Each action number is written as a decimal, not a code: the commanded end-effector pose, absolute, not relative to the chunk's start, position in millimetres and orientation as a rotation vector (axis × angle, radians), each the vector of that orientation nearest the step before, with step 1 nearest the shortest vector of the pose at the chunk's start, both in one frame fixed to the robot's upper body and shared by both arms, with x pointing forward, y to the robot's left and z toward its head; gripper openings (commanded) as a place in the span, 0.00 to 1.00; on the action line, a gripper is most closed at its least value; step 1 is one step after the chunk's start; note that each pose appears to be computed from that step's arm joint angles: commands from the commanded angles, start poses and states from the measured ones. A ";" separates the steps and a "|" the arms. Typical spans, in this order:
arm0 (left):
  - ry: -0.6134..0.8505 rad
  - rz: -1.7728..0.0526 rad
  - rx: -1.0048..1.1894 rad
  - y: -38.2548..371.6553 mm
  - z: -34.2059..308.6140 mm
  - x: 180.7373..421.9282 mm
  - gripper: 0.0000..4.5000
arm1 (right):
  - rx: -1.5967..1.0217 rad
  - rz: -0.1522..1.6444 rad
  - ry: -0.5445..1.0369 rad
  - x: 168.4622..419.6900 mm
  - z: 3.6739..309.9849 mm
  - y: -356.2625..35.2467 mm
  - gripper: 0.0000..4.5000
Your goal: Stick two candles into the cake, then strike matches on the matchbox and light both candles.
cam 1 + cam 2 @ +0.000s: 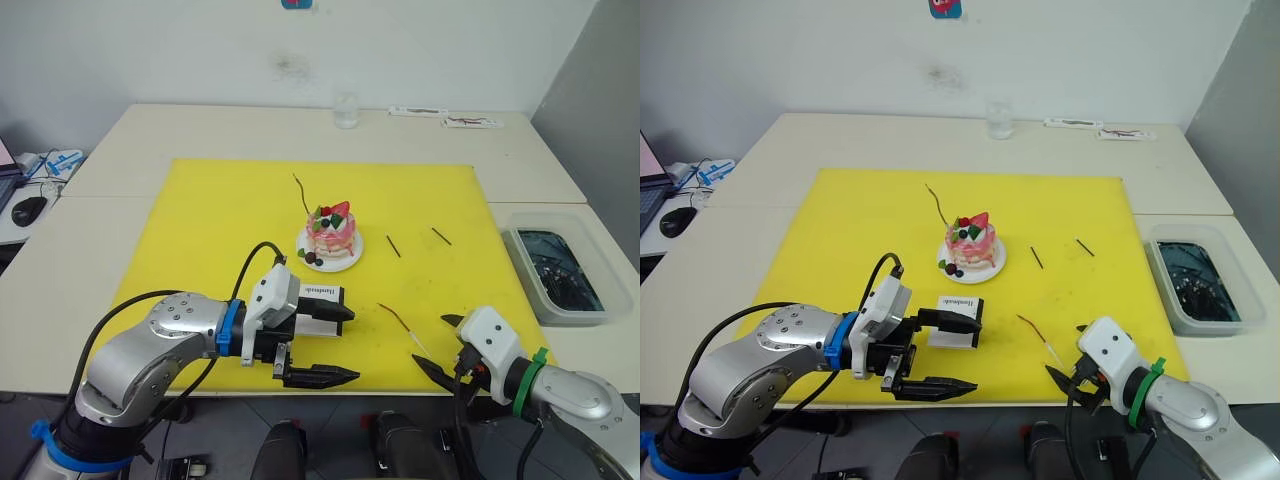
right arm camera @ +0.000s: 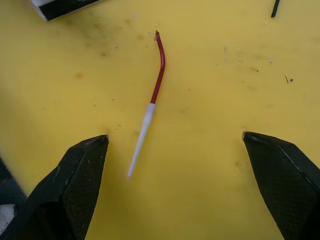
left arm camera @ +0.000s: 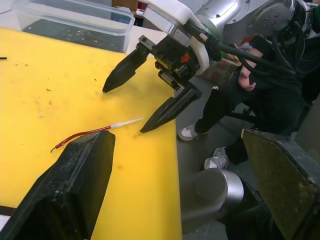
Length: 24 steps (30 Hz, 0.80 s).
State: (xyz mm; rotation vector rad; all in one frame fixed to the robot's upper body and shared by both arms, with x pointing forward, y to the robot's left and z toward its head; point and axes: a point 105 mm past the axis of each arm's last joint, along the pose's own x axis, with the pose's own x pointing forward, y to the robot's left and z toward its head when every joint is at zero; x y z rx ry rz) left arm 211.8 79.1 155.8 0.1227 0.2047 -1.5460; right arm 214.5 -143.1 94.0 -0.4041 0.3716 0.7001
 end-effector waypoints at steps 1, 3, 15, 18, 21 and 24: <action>0.169 -1.543 0.135 78.7 158.5 211.8 1.00 | -0.412 0.700 0.333 215.6 99.9 -138.0 1.00; 0.170 -1.541 0.134 78.7 157.1 211.4 1.00 | -0.410 0.700 0.358 213.5 95.5 -138.7 1.00; 0.172 -1.524 0.138 79.5 152.4 211.3 1.00 | -0.342 0.728 0.375 211.1 93.5 -126.4 0.58; 0.173 -1.523 0.140 79.9 152.3 211.2 1.00 | -0.337 0.731 0.382 213.2 93.4 -123.6 0.32; 0.169 -1.515 0.144 80.0 153.2 212.6 1.00 | -0.333 0.715 0.396 215.4 91.7 -125.9 0.07; 0.168 -1.512 0.144 80.0 153.7 212.9 1.00 | -0.332 0.715 0.398 215.7 93.9 -128.2 0.00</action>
